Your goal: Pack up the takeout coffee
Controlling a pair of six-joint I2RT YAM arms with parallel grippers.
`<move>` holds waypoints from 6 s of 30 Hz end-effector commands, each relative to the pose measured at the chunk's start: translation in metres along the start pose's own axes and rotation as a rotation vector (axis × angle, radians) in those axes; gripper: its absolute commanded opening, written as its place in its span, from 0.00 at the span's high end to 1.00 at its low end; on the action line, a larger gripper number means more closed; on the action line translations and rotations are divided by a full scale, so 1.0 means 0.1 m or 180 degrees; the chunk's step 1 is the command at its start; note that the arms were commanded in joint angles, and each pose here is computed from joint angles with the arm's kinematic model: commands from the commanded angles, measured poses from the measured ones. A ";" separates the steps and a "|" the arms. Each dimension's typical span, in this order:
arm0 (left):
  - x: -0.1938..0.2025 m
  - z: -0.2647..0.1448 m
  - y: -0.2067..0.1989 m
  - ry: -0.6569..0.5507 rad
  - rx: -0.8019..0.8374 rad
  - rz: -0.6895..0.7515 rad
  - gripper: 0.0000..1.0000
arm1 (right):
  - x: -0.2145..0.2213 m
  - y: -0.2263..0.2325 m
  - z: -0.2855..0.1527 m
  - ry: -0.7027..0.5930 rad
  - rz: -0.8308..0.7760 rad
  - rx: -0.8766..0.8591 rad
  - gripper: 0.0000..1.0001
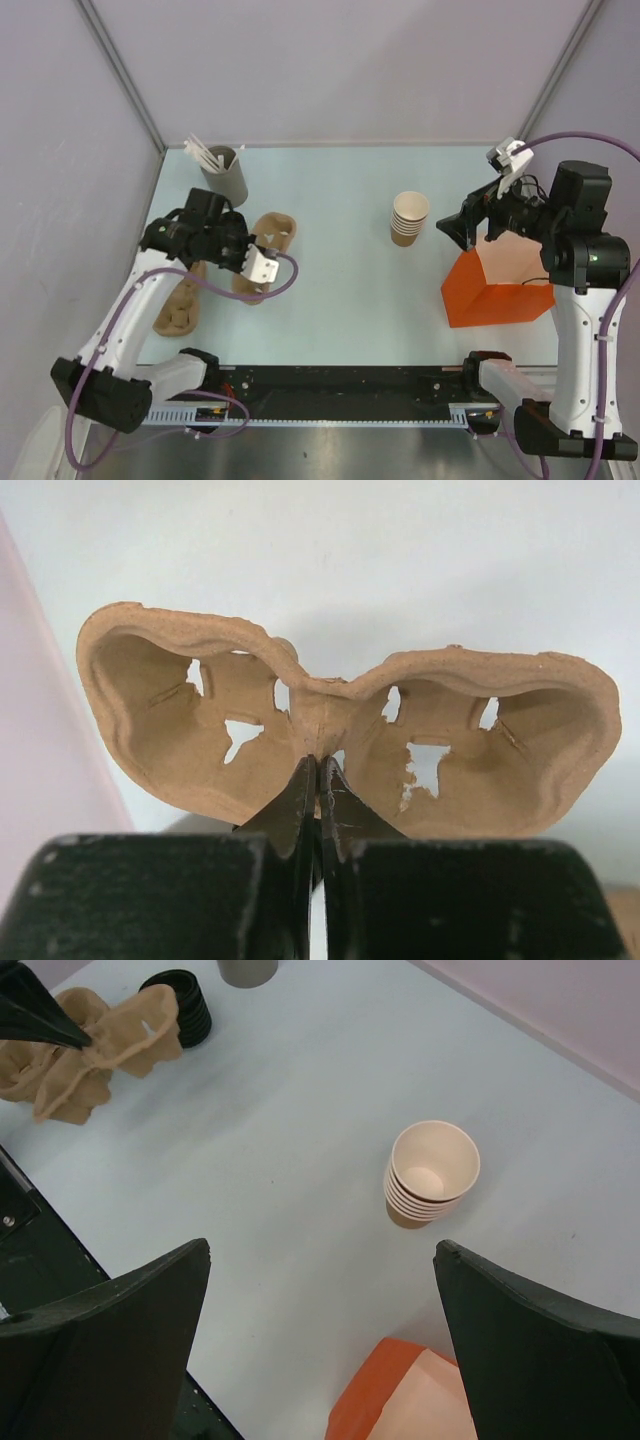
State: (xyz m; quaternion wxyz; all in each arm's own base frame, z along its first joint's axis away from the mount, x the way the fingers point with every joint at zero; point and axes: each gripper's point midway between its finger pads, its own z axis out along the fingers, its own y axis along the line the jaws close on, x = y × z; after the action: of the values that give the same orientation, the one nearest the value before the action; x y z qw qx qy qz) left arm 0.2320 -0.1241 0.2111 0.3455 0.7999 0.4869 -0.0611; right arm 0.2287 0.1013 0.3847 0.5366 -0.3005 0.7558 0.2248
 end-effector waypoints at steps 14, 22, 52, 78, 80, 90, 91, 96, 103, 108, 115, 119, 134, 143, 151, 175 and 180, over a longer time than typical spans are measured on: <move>-0.29 1.76 0.63 0.0089 0.0165 -0.0312 1.00 | 0.07 -0.05 0.04 0.0174 -0.0175 0.0188 0.00; -0.36 2.09 0.67 0.0158 0.0336 -0.0296 0.96 | 0.02 -0.06 -0.01 0.0145 -0.0219 0.0263 0.00; -0.26 -0.17 1.18 -0.0666 -0.1748 -0.1850 0.01 | 0.08 0.27 1.06 0.0846 -0.0750 -0.0430 0.00; 0.67 -1.25 0.87 -0.0649 -0.3080 -0.3419 0.01 | 2.03 0.85 2.97 0.2214 -0.0851 -0.1166 0.00; 0.68 -1.23 0.84 -0.0671 -0.3060 -0.3449 0.01 | 2.10 0.85 3.03 0.2212 -0.0914 -0.1116 0.00; 0.67 -1.21 0.80 -0.0747 -0.2994 -0.3472 0.01 | 2.37 0.70 3.20 0.2313 -0.1066 -0.0953 0.02; 0.68 -1.20 0.80 -0.0746 -0.2988 -0.3481 0.01 | 2.38 0.69 3.21 0.2311 -0.1065 -0.0955 0.03; 0.68 -1.17 0.78 -0.0754 -0.2966 -0.3480 0.01 | 2.48 0.72 3.24 0.2339 -0.1059 -0.1032 0.07; 0.71 -1.17 0.77 -0.0760 -0.2974 -0.3514 0.01 | 2.57 0.79 3.26 0.2373 -0.1057 -0.1078 0.12; 0.73 -1.15 0.76 -0.0756 -0.2966 -0.3523 0.01 | 2.61 0.81 3.28 0.2364 -0.1009 -0.1068 0.17; 0.74 -1.16 0.76 -0.0749 -0.2991 -0.3519 0.00 | 2.61 0.83 3.34 0.2318 -0.1012 -0.0991 0.21; 0.74 -1.16 0.76 -0.0755 -0.2991 -0.3514 0.00 | 2.65 0.79 3.34 0.2359 -0.1025 -0.0946 0.25; 0.75 -1.15 0.75 -0.0763 -0.3010 -0.3518 0.01 | 2.56 0.79 3.31 0.2309 -0.1053 -0.0913 0.52; 0.74 -1.15 0.75 -0.0766 -0.3000 -0.3486 0.00 | 2.09 0.86 3.20 0.1992 -0.1177 -0.0849 0.61; 0.61 -1.11 0.78 -0.0883 -0.2760 -0.3261 0.01 | 0.94 0.87 2.81 0.1267 -0.1327 -0.0569 0.59; -1.80 0.38 1.80 -0.1318 -0.0847 -0.1520 0.01 | -1.37 -1.03 -0.73 -0.0851 -0.1151 0.2902 0.59; -2.55 0.87 1.95 -0.1456 -0.0614 -0.1168 0.00 | -1.39 -1.19 -1.41 -0.0941 -0.1052 0.3675 0.59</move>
State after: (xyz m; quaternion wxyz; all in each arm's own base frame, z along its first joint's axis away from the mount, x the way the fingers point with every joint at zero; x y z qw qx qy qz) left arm 0.2921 -0.3701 0.3344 0.4908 0.5983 0.5781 -0.2587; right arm 0.2756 -0.0070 0.5320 0.7255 -0.1185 0.6467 -0.2033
